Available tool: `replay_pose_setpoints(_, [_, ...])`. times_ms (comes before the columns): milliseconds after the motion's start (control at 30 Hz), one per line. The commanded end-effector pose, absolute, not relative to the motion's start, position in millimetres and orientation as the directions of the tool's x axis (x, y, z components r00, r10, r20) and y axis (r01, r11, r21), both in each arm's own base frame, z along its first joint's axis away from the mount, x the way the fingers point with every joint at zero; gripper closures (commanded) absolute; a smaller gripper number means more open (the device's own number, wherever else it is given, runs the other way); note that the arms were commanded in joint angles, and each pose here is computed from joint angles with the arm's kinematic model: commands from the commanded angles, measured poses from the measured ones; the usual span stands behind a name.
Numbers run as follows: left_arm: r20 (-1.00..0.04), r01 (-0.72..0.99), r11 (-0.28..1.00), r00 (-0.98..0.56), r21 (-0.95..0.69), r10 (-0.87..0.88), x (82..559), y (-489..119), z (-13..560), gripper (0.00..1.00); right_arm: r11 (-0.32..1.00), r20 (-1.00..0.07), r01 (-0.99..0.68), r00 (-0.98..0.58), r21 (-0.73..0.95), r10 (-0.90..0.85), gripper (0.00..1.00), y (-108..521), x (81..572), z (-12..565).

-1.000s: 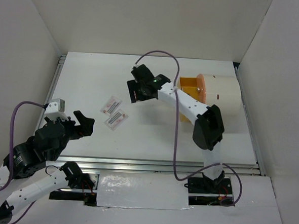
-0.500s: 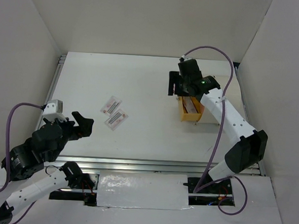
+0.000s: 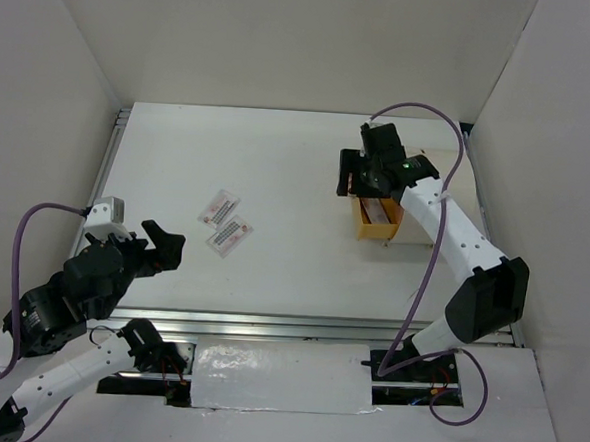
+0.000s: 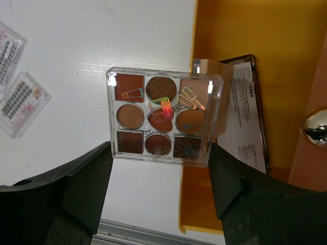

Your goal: Organize the makeup

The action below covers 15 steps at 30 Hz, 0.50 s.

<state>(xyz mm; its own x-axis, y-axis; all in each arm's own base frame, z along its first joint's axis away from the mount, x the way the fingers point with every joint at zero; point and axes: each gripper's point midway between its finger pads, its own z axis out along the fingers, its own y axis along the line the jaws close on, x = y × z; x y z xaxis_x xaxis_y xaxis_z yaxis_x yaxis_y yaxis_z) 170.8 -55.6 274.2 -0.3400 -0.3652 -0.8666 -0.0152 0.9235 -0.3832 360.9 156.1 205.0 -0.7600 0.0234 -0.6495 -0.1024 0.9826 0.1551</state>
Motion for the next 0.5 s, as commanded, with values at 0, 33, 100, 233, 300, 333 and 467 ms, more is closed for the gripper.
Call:
replay_pose_setpoints(0, [-0.871,0.005,0.916,-0.314,-0.4,-0.378,173.3,-58.6,282.9,0.01,0.979,-0.674,-0.094,-0.737,0.179,0.052,0.42,149.4,365.5,213.8])
replay_pose_setpoints(33, [-0.871,0.004,0.917,-0.314,-0.399,-0.378,173.1,-57.9,282.8,0.01,0.978,-0.671,-0.098,-0.74,0.183,0.052,0.42,149.7,365.3,211.7])
replay_pose_setpoints(100, [-0.871,0.004,0.917,-0.314,-0.399,-0.378,173.3,-58.1,282.5,0.01,0.975,-0.673,-0.103,-0.738,0.198,0.059,0.42,150.7,366.2,212.6])
replay_pose_setpoints(233, [-0.871,0.004,0.918,-0.317,-0.396,-0.374,173.9,-59.1,282.2,0.01,0.98,-0.673,-0.076,-0.737,0.183,0.068,0.42,144.8,367.9,213.5])
replay_pose_setpoints(300, [-0.872,0.004,0.918,-0.316,-0.396,-0.374,174.1,-58.9,282.5,0.01,0.984,-0.665,-0.059,-0.743,0.171,0.071,0.42,140.8,366.3,212.5])
replay_pose_setpoints(333, [-0.872,0.006,0.918,-0.317,-0.396,-0.374,173.9,-59.4,282.5,0.01,0.987,-0.667,-0.042,-0.741,0.156,0.074,0.41,136.4,367.0,211.5])
replay_pose_setpoints(467, [-0.872,0.007,0.919,-0.317,-0.395,-0.372,173.9,-59.3,282.4,0.0,0.991,-0.649,-0.004,-0.756,0.133,0.084,0.4,126.8,363.5,204.6])
